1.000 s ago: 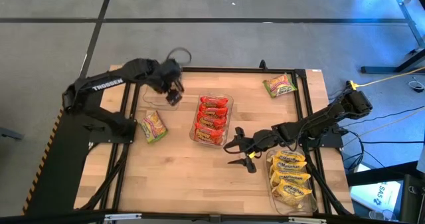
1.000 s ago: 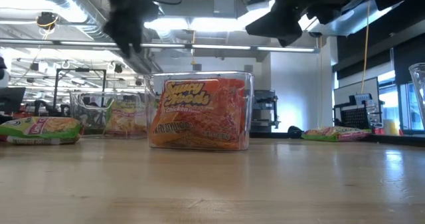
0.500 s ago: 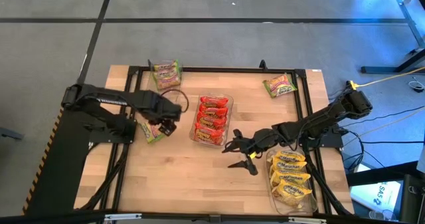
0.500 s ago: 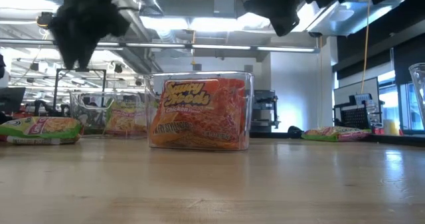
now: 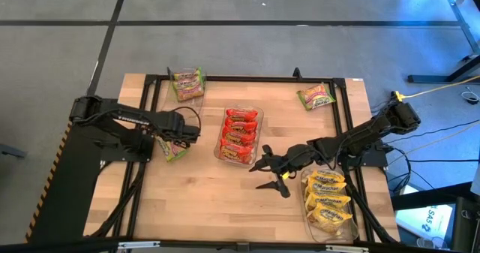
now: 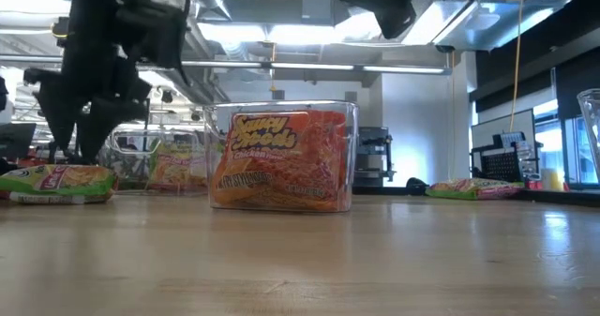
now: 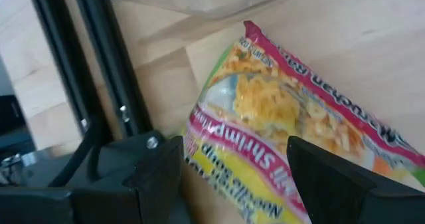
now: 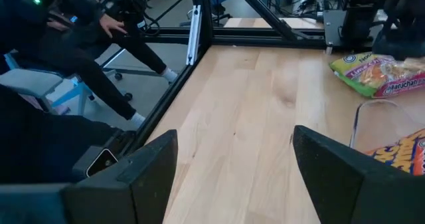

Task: Sort Maruchan noodles
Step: Move the green noodle pack on the table

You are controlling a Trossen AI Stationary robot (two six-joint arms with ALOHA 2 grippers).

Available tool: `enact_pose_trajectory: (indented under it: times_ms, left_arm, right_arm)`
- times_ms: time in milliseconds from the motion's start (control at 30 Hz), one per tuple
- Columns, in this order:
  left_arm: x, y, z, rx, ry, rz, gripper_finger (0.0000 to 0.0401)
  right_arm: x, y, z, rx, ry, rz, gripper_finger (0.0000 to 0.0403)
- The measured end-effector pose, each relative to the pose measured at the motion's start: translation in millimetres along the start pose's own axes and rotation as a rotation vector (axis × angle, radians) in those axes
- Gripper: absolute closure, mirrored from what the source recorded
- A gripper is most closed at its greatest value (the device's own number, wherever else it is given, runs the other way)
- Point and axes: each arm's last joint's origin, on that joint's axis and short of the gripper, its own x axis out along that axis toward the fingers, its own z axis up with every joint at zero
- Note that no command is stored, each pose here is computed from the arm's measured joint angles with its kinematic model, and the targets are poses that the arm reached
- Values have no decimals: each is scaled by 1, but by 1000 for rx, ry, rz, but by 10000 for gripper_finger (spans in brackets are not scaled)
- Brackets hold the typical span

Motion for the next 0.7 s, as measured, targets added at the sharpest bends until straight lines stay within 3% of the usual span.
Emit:
enact_pose_trajectory:
  times_ms: [167, 333, 500, 700]
  left_arm:
    - [18, -6, -4, -8, -23, -57, 138]
    - [14, -14, -11, 60, -47, -131, 138]
    - [1, -28, -25, 202, -75, -241, 138]
    - [-9, -51, -58, 400, -169, -477, 138]
  right_arm:
    - [0, 0, 0, -22, 0, -1, 130]
    - [0, 0, 0, -24, 0, -1, 130]
    - [0, 0, 0, -40, 1, -1, 130]
    - [0, 0, 0, -41, 2, -1, 130]
